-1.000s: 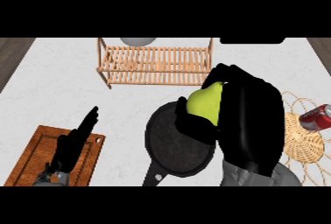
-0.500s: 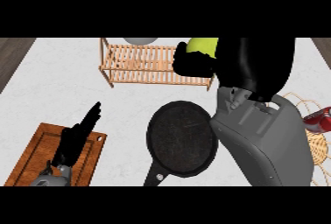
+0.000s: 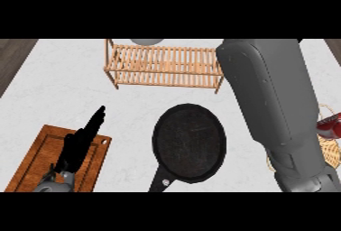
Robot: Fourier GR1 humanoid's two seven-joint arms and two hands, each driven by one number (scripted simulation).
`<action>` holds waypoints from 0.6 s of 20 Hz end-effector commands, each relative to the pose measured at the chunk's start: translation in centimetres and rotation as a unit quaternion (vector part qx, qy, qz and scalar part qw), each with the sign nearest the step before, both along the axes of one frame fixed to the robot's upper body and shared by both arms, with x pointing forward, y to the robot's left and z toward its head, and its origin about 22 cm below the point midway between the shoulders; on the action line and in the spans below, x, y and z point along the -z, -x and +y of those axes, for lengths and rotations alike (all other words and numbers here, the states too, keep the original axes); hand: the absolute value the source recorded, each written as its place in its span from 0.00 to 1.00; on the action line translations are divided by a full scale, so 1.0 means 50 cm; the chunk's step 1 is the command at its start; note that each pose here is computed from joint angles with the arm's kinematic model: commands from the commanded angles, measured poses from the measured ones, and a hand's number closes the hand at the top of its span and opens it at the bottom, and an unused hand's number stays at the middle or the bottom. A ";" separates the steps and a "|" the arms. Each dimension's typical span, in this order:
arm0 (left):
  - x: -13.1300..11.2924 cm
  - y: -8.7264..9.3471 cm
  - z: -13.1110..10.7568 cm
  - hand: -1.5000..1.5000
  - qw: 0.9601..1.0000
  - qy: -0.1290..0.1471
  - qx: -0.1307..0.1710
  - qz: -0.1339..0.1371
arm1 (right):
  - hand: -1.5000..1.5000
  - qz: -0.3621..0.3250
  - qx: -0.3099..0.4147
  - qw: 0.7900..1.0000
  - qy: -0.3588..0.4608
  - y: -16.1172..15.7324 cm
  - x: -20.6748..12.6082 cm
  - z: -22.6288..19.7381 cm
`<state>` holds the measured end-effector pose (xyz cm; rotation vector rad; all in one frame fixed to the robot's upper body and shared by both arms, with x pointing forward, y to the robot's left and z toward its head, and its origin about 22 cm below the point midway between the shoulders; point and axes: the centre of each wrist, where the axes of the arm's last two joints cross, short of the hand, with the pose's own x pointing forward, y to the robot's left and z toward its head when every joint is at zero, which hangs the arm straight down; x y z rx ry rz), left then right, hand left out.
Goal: Pick the pear from the placemat and place it in the tiered shelf
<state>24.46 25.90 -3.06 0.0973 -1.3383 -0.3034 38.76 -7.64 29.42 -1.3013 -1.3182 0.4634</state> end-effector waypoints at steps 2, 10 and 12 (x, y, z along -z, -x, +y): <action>0.005 0.008 0.021 0.50 1.000 0.003 0.012 0.010 | 1.00 0.022 -0.005 1.000 0.001 -0.072 0.025 0.026; -0.031 -0.016 0.000 0.50 1.000 -0.002 0.011 -0.002 | 1.00 0.091 -0.017 0.996 -0.015 -0.137 0.100 0.018; -0.006 -0.012 -0.003 0.50 1.000 0.002 0.004 0.009 | 1.00 0.099 -0.026 0.995 -0.019 -0.150 0.111 0.003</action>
